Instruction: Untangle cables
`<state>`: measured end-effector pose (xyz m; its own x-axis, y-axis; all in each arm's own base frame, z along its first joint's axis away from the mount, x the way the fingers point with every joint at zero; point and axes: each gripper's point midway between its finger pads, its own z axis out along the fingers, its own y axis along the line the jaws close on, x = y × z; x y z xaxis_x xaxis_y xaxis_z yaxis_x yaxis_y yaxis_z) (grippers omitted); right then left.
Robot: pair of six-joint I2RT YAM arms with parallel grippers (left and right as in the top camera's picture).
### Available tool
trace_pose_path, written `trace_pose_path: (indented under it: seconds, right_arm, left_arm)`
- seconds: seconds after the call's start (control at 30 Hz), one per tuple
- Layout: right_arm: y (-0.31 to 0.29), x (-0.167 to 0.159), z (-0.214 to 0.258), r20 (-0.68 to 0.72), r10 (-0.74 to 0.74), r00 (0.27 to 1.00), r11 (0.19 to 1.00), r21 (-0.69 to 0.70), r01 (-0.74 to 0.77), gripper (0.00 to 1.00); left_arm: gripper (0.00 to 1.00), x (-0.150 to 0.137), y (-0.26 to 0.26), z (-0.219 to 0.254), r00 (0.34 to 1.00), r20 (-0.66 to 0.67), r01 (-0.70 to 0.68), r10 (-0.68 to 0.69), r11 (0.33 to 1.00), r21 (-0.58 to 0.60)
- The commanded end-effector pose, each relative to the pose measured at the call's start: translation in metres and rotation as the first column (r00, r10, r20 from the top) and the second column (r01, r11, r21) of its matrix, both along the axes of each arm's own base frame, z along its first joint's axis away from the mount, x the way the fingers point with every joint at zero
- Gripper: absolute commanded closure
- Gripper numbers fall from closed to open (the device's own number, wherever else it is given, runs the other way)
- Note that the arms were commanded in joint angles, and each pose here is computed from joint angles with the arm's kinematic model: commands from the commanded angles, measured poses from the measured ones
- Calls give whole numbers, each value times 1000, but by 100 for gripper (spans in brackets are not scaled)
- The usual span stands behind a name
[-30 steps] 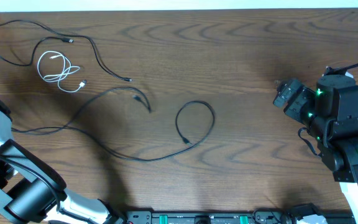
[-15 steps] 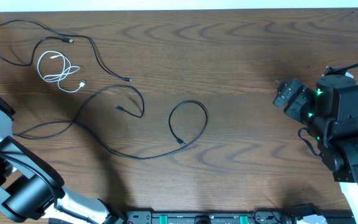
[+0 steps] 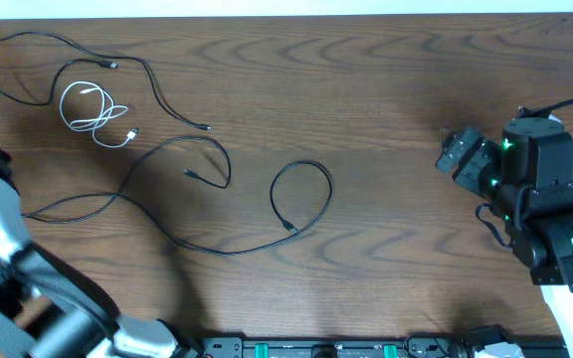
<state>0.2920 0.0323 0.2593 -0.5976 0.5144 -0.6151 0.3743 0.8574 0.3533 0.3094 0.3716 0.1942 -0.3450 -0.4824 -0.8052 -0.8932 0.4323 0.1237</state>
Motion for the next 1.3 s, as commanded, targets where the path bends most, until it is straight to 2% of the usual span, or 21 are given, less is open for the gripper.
trace_pose_path:
  seconds: [0.0, 0.13, 0.2, 0.23, 0.33, 0.4, 0.53, 0.67, 0.8, 1.07, 1.27]
  right_arm:
    - [1, 2, -6, -26, 13, 1000, 1000, -7, -13, 1]
    - [2, -1, -17, -82, 22, 996, 1000, -7, -23, 1]
    - [2, -3, -22, -106, 23, 994, 1000, -9, -25, 1]
    - [2, -4, -24, -115, 24, 993, 1000, -10, -25, 1]
    - [5, -9, -27, -140, 41, 989, 999, 4, -41, 1]
    - [8, -16, -29, -159, 88, 983, 996, -12, -91, 1]
    - [5, -29, -28, -179, 91, 980, 995, -14, -95, 1]
    - [2, -46, -25, -190, 98, 977, 994, -20, -104, 1]
    - [0, -70, -20, -195, 110, 975, 993, -27, -117, 1]
    - [-8, -110, -18, -220, 112, 969, 992, -29, -121, 1]
    - [-11, -125, -26, -283, 108, 953, 992, -35, -123, 1]
  left_arm:
    - [8, 16, -29, 65, 972, 234, 29, -33, 999, 19]
    - [8, 43, -99, 97, 891, 414, 241, -186, 967, -86]
    - [8, 57, -146, 108, 819, 511, 393, -261, 904, -169]
    - [7, 61, -171, 111, 783, 554, 465, -284, 858, -218]
    - [8, 66, -254, 117, 680, 645, 670, -349, 653, -353]
    - [7, 54, -334, 108, 646, 641, 758, -414, 443, -478]
    - [7, 39, -385, 92, 647, 591, 758, -481, 327, -564]
    - [7, 22, -415, 77, 626, 535, 751, -568, 255, -609]
    - [7, 5, -428, 65, 608, 483, 734, -630, 214, -645]
    - [7, -6, -430, 56, 633, 448, 695, -631, 207, -689]
    - [7, -5, -430, 56, 632, 449, 695, -631, 207, -688]
